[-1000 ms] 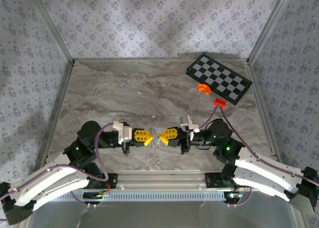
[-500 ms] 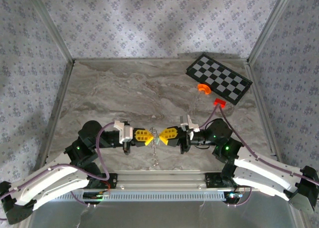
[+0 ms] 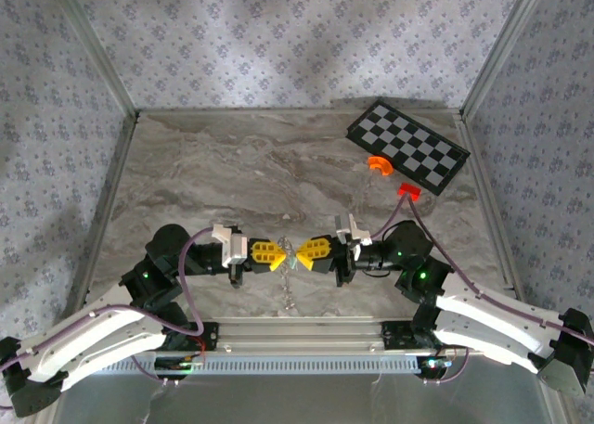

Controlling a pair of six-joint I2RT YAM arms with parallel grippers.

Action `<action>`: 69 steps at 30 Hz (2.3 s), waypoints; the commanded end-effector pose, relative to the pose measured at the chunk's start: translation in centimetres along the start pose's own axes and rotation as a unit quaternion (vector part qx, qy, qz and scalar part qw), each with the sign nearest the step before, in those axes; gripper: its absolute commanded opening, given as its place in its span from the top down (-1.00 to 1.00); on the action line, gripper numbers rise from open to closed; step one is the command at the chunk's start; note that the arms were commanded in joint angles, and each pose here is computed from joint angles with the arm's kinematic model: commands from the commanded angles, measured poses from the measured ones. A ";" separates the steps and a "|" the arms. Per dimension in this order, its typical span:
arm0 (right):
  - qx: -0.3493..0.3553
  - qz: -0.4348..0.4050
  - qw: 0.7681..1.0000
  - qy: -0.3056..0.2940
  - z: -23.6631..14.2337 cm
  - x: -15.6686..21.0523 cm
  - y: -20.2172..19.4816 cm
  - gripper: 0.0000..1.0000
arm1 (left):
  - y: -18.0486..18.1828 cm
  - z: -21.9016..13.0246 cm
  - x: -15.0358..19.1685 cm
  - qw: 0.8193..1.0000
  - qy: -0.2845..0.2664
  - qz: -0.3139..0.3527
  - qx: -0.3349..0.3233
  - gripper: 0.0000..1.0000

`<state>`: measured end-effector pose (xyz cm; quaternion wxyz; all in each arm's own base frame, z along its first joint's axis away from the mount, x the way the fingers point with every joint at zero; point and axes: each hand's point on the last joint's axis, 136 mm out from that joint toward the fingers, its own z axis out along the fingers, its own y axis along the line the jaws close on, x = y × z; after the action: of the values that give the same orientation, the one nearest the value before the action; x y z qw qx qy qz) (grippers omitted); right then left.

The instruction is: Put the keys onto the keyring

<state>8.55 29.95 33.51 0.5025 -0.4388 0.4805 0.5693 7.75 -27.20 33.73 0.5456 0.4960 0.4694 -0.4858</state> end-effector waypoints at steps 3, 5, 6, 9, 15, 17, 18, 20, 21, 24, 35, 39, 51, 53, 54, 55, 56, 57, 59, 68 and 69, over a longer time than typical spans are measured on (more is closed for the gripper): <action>-0.015 -0.005 1.000 -0.014 -0.3 -0.7 0.8 1.00 | -0.2 -0.2 -2.0 0.999 -0.034 0.022 0.005 1.00; -0.014 -0.005 1.000 -0.013 -0.3 -0.7 0.7 1.00 | -0.2 -0.2 -2.0 0.999 -0.034 0.022 0.005 1.00; -0.015 -0.005 1.000 -0.014 -0.3 -0.7 0.7 1.00 | -0.2 -0.2 -2.0 0.999 -0.034 0.021 0.006 1.00; -0.015 -0.006 1.000 -0.015 -0.3 -0.8 0.7 1.00 | -0.2 -0.2 -2.0 0.999 -0.034 0.022 0.005 1.00; -0.017 -0.005 1.000 -0.013 -0.3 -0.6 0.8 1.00 | -0.2 -0.2 -1.9 0.999 -0.033 0.020 0.006 1.00; -0.016 -0.004 1.000 -0.012 -0.3 -0.5 0.7 1.00 | -0.3 -0.2 -1.9 0.999 -0.033 0.020 0.007 1.00; -0.015 -0.004 1.000 -0.012 -0.3 -0.5 0.7 1.00 | -0.2 -0.2 -1.9 0.999 -0.034 0.022 0.006 1.00; -0.016 -0.005 1.000 -0.013 -0.3 -0.5 0.7 1.00 | -0.2 -0.2 -1.9 0.999 -0.034 0.021 0.006 1.00; -0.017 -0.004 1.000 -0.012 -0.3 -0.5 0.7 1.00 | -0.2 -0.2 -1.9 0.999 -0.034 0.021 0.006 1.00; -0.016 -0.002 1.000 -0.010 -0.4 -0.4 0.7 1.00 | -0.2 -0.2 -1.9 0.999 -0.034 0.020 0.006 1.00; -0.013 -0.004 1.000 -0.011 -0.5 -0.5 0.8 1.00 | -0.3 -0.2 -2.0 0.999 -0.034 0.022 0.007 1.00; -0.006 -0.003 1.000 -0.010 -0.5 -0.4 0.5 1.00 | -0.3 -0.2 -2.0 0.999 -0.034 0.021 0.008 1.00; 0.002 -0.002 1.000 -0.009 -0.2 -0.2 0.0 1.00 | -0.5 -0.2 -2.0 0.999 -0.035 0.023 0.010 1.00; 0.003 -0.002 1.000 -0.009 -0.2 -0.2 -0.1 1.00 | -0.5 -0.2 -2.0 0.999 -0.035 0.022 0.010 1.00; 0.003 -0.002 1.000 -0.010 -0.2 -0.2 -0.1 1.00 | -0.5 -0.2 -1.9 0.999 -0.035 0.023 0.010 1.00; 0.003 -0.002 1.000 -0.011 -0.2 -0.3 -0.1 1.00 | -0.5 -0.2 -1.9 0.999 -0.035 0.024 0.010 1.00; 0.004 -0.003 1.000 -0.011 -0.2 -0.3 -0.1 1.00 | -0.5 -0.2 -1.9 0.999 -0.036 0.024 0.010 1.00; 0.005 -0.003 1.000 -0.012 -0.3 -0.4 -0.1 1.00 | -0.5 -0.2 -1.9 0.999 -0.036 0.024 0.010 1.00; 0.008 -0.003 1.000 -0.016 -0.4 -0.4 -0.1 1.00 | -0.5 -0.2 -2.0 0.999 -0.037 0.024 0.010 1.00; 0.015 0.001 1.000 -0.026 -0.6 -0.5 -0.5 1.00 | -0.4 -0.1 -2.0 0.999 -0.037 0.023 0.010 1.00; 0.012 0.001 1.000 -0.027 -0.5 -0.5 -0.4 1.00 | -0.4 -0.1 -1.9 0.999 -0.036 0.023 0.010 1.00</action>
<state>9.03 29.73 32.70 0.5047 -0.4269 0.4903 0.5680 7.71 -27.21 33.82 0.5466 0.4960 0.4677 -0.4862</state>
